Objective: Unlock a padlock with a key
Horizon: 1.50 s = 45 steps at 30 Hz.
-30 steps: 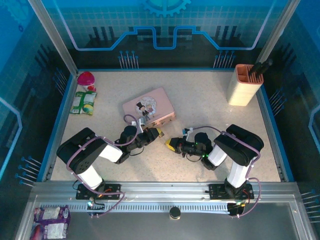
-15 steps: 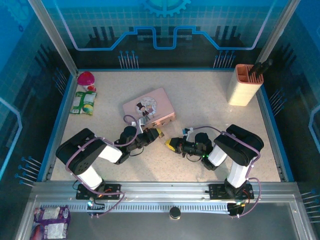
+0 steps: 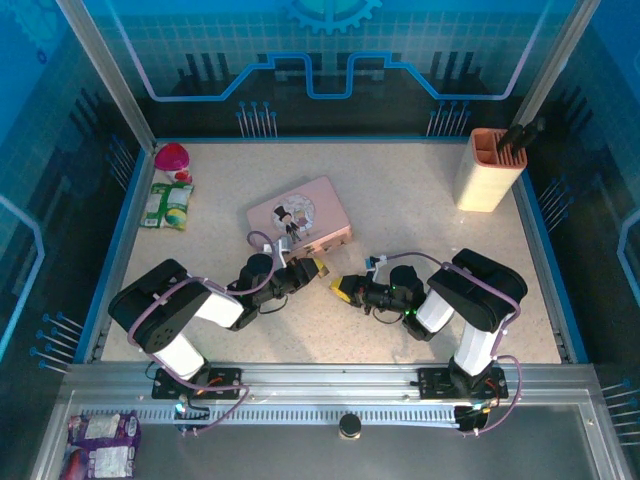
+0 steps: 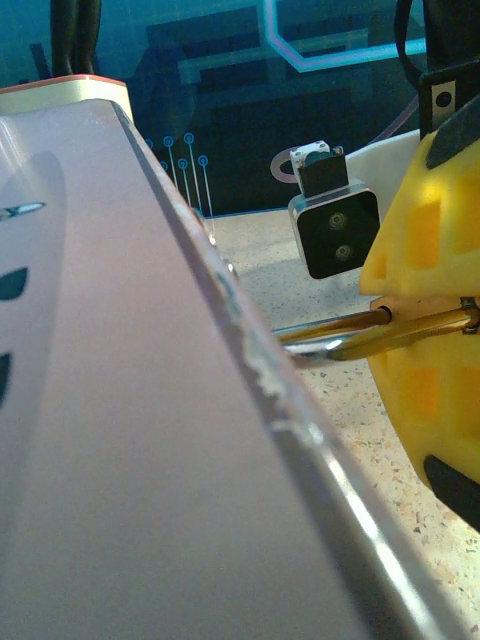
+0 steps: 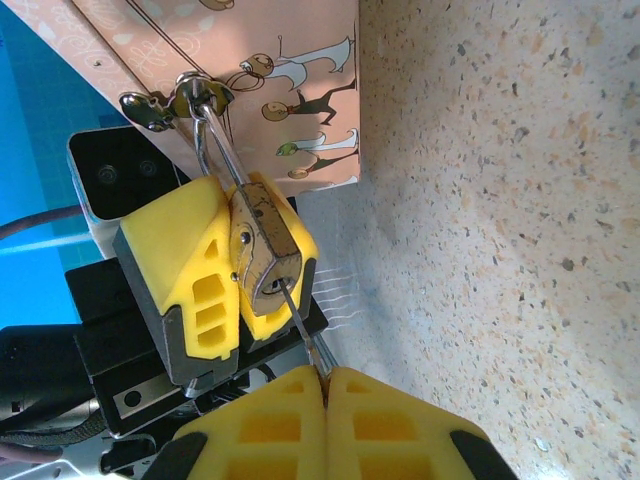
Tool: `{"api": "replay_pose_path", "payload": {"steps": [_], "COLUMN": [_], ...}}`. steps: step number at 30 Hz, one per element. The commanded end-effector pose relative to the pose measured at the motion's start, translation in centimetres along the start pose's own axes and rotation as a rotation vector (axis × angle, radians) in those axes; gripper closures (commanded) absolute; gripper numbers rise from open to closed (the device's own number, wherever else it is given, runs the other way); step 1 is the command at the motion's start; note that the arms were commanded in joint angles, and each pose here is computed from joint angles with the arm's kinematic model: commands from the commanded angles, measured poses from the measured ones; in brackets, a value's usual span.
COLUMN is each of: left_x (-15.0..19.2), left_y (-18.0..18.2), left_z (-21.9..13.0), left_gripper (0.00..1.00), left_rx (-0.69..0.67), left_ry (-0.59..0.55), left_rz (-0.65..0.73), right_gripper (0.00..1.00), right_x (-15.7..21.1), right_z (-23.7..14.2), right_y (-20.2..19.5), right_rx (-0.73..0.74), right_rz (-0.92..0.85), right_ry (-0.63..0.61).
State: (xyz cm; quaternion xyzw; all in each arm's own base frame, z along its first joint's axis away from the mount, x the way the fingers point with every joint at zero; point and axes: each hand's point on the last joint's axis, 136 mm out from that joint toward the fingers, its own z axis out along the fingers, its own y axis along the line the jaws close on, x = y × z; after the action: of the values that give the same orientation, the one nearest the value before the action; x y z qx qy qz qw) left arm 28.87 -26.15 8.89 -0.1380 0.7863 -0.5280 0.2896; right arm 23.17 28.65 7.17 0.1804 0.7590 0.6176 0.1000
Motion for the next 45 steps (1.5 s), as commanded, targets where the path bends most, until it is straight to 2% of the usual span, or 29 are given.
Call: {"api": "replay_pose_path", "payload": {"steps": [1, 27, 32, 36, 45], "left_x": [-0.7, -0.3, -0.2, 0.0, 0.0], "left_y": [-5.5, -4.6, -4.6, -4.5, -4.1], "left_z": [-0.6, -0.6, -0.6, -0.6, -0.4], "left_gripper": [1.00, 1.00, 1.00, 1.00, 1.00], "left_rx": [0.202, 0.174, 0.183, 0.179, 0.179], "left_ry": [-0.025, -0.013, -0.010, -0.001, -0.002], "left_rz": [0.041, 0.041, 0.033, 0.036, 0.023], "right_gripper": [1.00, 1.00, 1.00, 1.00, 1.00], "right_x": [-0.4, -0.7, -1.3, -0.9, -1.2], "right_z": [0.2, 0.3, 0.2, 0.6, 0.3], "right_y": [0.3, 2.3, 1.7, 2.8, 2.2], "right_rx": [-0.019, -0.069, -0.054, -0.080, -0.068], "right_rz": [-0.004, -0.016, -0.006, -0.024, -0.006], "right_ry": [-0.014, -0.026, -0.038, -0.027, -0.031]}}
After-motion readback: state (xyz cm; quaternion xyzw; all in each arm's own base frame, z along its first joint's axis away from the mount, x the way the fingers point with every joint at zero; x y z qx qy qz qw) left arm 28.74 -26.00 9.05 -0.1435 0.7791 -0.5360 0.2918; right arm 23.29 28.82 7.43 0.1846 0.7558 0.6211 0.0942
